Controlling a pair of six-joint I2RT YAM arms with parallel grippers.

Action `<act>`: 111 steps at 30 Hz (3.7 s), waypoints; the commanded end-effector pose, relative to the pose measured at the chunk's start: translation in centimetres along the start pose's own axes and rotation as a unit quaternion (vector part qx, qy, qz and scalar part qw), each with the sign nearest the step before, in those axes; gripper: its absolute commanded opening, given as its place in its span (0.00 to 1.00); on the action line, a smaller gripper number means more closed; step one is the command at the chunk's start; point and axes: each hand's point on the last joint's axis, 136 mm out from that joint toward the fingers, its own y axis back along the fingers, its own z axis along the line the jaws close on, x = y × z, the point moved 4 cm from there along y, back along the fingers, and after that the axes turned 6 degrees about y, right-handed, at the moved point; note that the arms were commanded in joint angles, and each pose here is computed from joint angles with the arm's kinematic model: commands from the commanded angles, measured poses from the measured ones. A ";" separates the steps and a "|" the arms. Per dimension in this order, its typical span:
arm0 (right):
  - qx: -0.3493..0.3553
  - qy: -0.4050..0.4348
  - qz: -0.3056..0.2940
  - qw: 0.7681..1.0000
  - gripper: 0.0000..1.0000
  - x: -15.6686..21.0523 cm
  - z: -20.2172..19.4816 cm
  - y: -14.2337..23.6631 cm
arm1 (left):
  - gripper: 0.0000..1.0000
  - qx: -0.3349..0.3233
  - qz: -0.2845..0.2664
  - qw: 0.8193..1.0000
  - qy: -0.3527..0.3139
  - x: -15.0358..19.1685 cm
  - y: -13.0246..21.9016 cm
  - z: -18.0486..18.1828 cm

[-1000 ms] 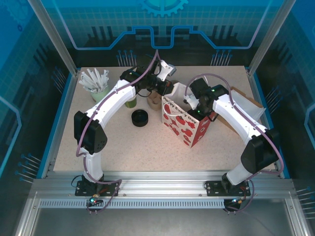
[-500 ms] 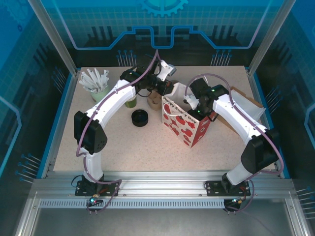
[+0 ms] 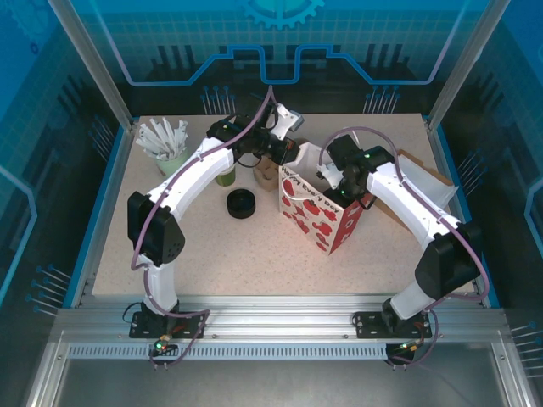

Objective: Pack the takeout coffee

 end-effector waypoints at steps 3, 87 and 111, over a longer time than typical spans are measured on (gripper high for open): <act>0.008 -0.010 0.020 1.000 0.35 0.4 -0.9 -0.9 | 0.00 -0.015 0.038 0.999 0.009 1.8 -0.3 1.0; 0.026 -0.022 0.095 0.995 0.44 2.8 -1.3 -3.8 | 0.00 -0.009 0.032 0.999 0.022 1.6 -0.2 1.4; 0.017 0.013 0.026 0.999 0.89 -0.8 0.2 1.9 | 0.00 -0.005 0.032 0.999 0.020 1.5 -0.5 1.0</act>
